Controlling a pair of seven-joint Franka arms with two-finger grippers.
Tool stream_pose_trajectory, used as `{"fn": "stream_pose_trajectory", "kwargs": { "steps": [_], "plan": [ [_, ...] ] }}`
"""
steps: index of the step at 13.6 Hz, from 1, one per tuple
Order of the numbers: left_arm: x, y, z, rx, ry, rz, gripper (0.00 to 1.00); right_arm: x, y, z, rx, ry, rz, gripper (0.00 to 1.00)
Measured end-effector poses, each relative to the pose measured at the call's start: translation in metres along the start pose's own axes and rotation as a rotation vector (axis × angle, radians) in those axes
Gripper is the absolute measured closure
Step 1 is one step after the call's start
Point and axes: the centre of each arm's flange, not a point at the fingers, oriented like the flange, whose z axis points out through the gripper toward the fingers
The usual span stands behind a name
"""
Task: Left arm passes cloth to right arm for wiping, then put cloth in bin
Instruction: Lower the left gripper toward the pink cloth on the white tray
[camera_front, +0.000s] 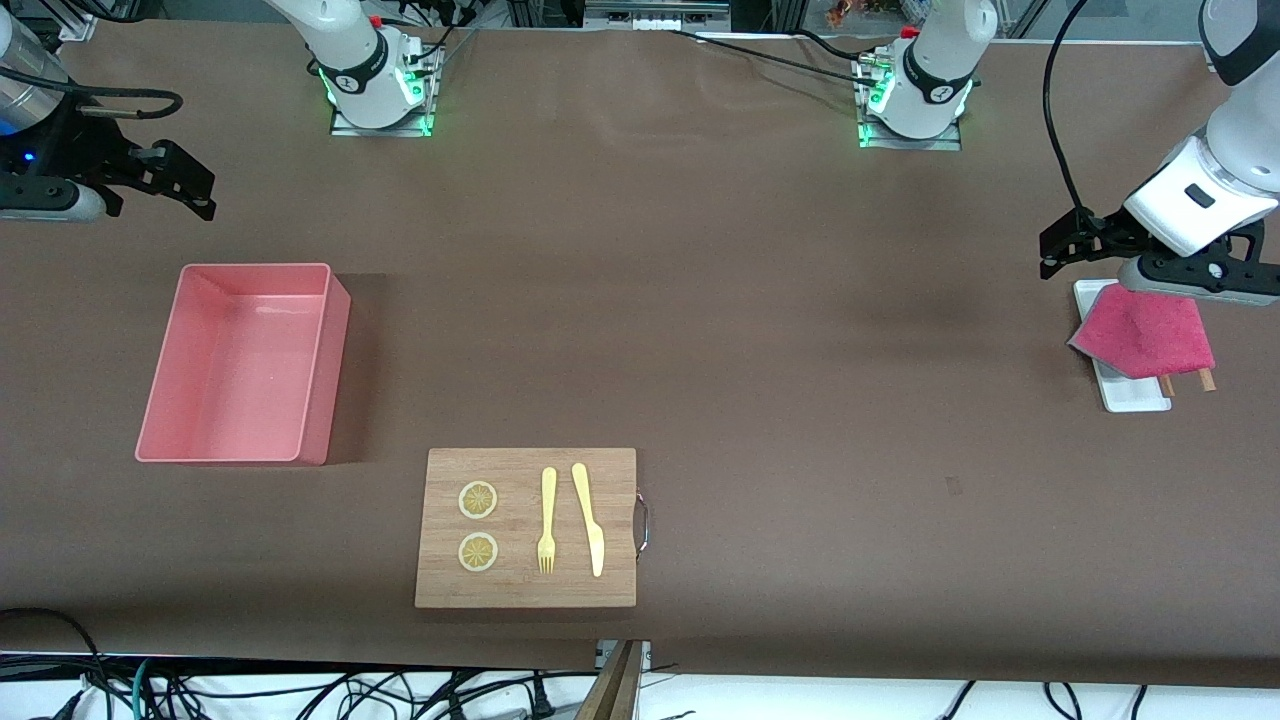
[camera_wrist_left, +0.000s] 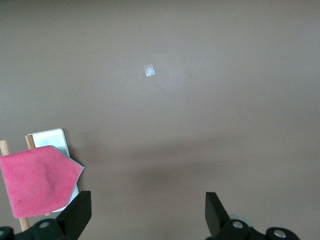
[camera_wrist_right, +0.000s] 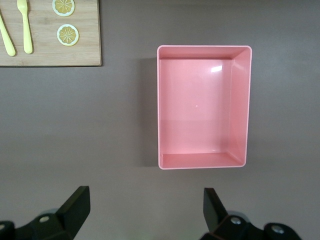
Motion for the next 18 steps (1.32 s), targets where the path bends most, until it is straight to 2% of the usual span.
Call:
{"fn": "stream_pose_trajectory", "kwargs": {
  "steps": [18],
  "plan": [
    [0.0011, -0.003, 0.0027, -0.001, -0.005, -0.005, 0.0, 0.0001, 0.0005, 0.0001, 0.0, 0.0, 0.001, 0.0]
  ]
}}
